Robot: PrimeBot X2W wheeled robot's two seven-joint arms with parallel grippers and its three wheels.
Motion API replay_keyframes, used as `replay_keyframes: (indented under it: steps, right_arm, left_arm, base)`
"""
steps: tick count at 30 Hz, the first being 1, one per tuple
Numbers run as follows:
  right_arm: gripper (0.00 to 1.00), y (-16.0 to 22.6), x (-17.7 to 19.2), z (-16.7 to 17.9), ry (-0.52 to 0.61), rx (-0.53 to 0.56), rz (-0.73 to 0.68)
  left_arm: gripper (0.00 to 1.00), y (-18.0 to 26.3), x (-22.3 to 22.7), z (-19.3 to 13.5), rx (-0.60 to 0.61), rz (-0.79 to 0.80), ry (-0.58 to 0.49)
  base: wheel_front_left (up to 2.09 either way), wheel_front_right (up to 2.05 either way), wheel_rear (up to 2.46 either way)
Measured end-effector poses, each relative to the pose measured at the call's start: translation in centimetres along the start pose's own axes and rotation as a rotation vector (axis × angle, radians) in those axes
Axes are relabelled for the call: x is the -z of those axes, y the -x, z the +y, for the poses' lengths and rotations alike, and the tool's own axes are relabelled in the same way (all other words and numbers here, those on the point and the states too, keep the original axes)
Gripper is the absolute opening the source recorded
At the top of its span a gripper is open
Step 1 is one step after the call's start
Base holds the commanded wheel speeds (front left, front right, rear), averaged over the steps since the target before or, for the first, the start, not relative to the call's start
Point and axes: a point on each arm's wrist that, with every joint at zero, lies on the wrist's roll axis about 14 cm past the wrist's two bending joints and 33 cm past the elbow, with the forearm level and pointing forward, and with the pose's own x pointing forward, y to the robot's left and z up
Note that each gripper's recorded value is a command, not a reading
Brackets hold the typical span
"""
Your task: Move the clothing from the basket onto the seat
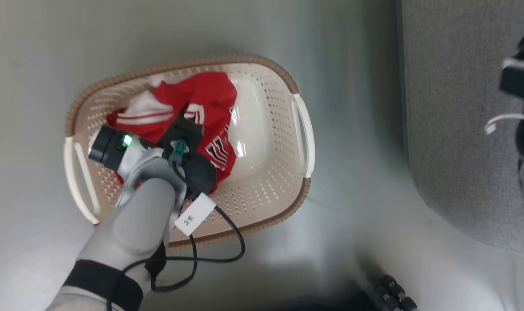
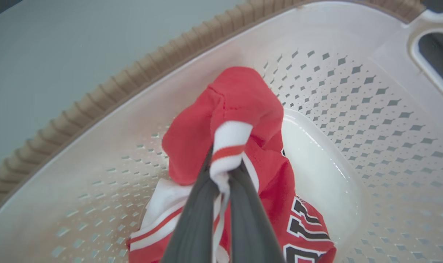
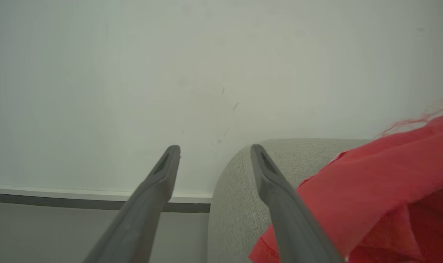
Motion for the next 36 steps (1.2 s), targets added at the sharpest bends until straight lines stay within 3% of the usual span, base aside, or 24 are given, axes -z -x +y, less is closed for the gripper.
replay_keyframes:
  steps: [5, 15, 36]
  right_arm:
    - [1.00, 0.8, -0.3, 0.3, -0.014, -0.001, 0.026]
    - [1.00, 2.1, -2.3, 0.9, -0.044, -0.007, 0.044]
    - [1.00, 5.7, -8.5, 5.2, -0.143, -0.082, 0.018]
  left_arm:
    - [0.00, 1.5, -2.4, 0.1, 0.007, -0.057, 0.020]
    - [0.00, 5.2, -12.1, 1.4, -0.006, -0.298, 0.096]
    - [0.00, 16.6, -28.1, 2.6, -0.045, -0.712, -0.020]
  base:
    - [0.00, 0.00, 0.00]
    - [0.00, 0.00, 0.00]
    - [0.00, 0.00, 0.00]
